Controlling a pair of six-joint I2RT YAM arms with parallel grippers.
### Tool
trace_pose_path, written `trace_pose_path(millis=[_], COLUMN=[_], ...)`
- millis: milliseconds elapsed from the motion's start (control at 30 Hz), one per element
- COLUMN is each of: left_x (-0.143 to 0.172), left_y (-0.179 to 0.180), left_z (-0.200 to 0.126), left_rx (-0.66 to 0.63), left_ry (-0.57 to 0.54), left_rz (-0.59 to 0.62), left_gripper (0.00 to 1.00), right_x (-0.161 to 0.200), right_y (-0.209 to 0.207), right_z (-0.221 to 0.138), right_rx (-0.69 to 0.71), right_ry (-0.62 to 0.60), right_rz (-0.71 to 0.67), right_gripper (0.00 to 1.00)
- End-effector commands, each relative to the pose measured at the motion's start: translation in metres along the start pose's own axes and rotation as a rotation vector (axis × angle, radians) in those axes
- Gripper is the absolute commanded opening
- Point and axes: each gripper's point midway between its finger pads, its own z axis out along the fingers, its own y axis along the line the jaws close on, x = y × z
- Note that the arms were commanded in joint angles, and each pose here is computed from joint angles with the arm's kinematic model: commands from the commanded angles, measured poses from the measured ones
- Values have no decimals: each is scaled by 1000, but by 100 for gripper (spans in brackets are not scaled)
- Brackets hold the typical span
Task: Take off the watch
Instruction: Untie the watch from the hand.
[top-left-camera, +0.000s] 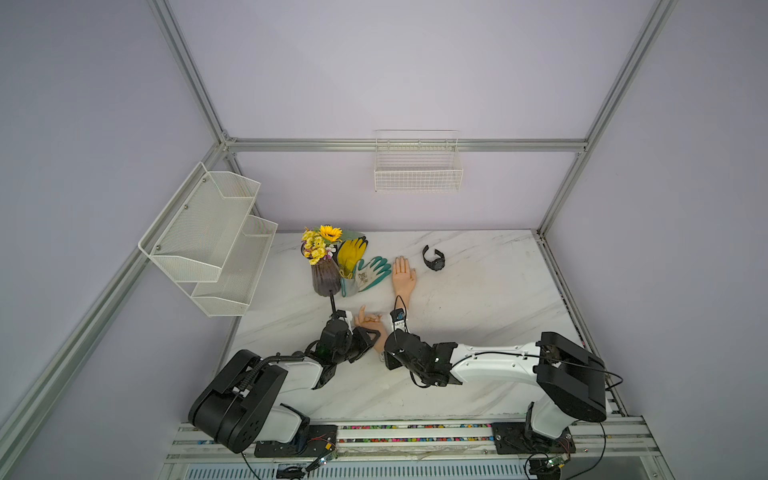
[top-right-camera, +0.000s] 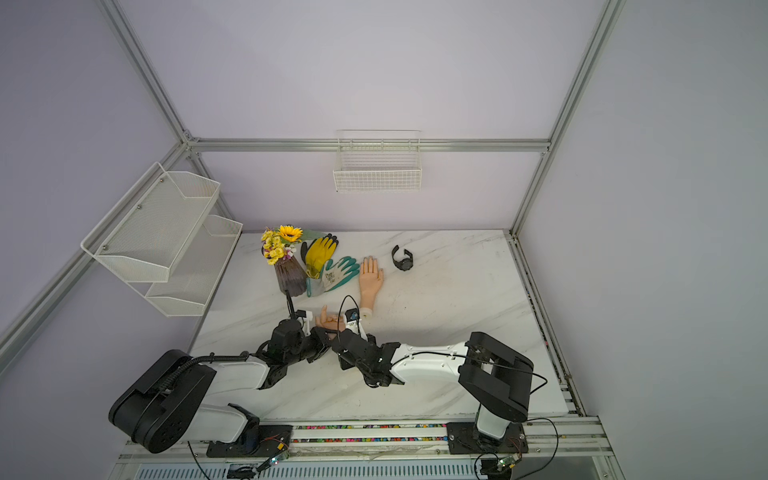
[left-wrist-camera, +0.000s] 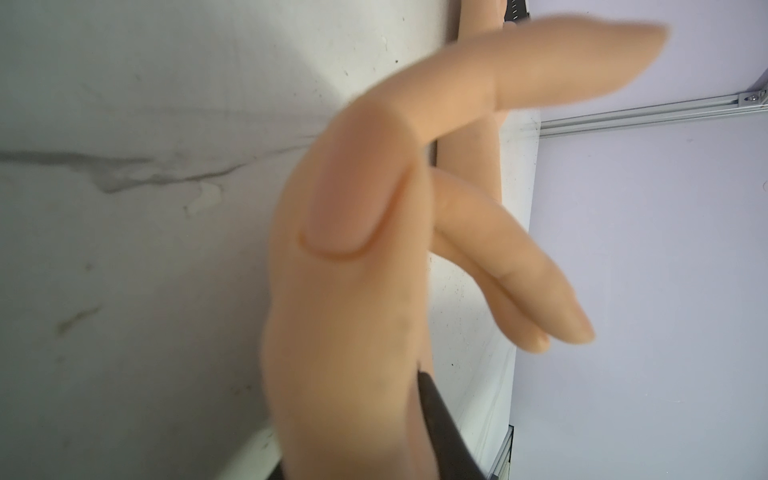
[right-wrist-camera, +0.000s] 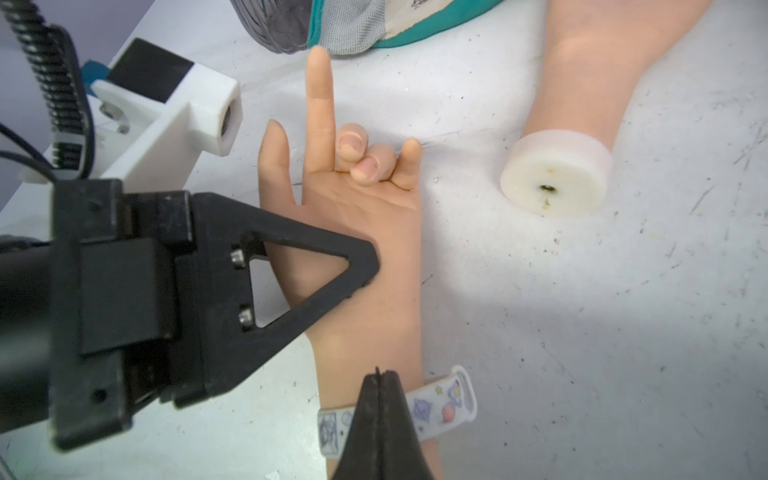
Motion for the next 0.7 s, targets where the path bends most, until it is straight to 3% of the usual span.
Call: trace_pose_path(millis=[0,333,533,667], left_x=[12,10,10,9], left_y=[90,92,89,88], left_z=[-16,-18,-16,-16], left_rx=[-322,-323,-310,-307], left_ry=[4,3,7,7], left_rz=[-3,-4,8,13], left_gripper=[0,0,0,0], right_x=[9,4,-15,-15], right_y=[-85,-95,-56,-52], right_z=[-9,-13,-18,-16], right_rx=[344,395,160,120], right_ry=[1,-12,-47,-43], right_rz=[-36,-1,26,66], right_gripper=[0,0,0,0])
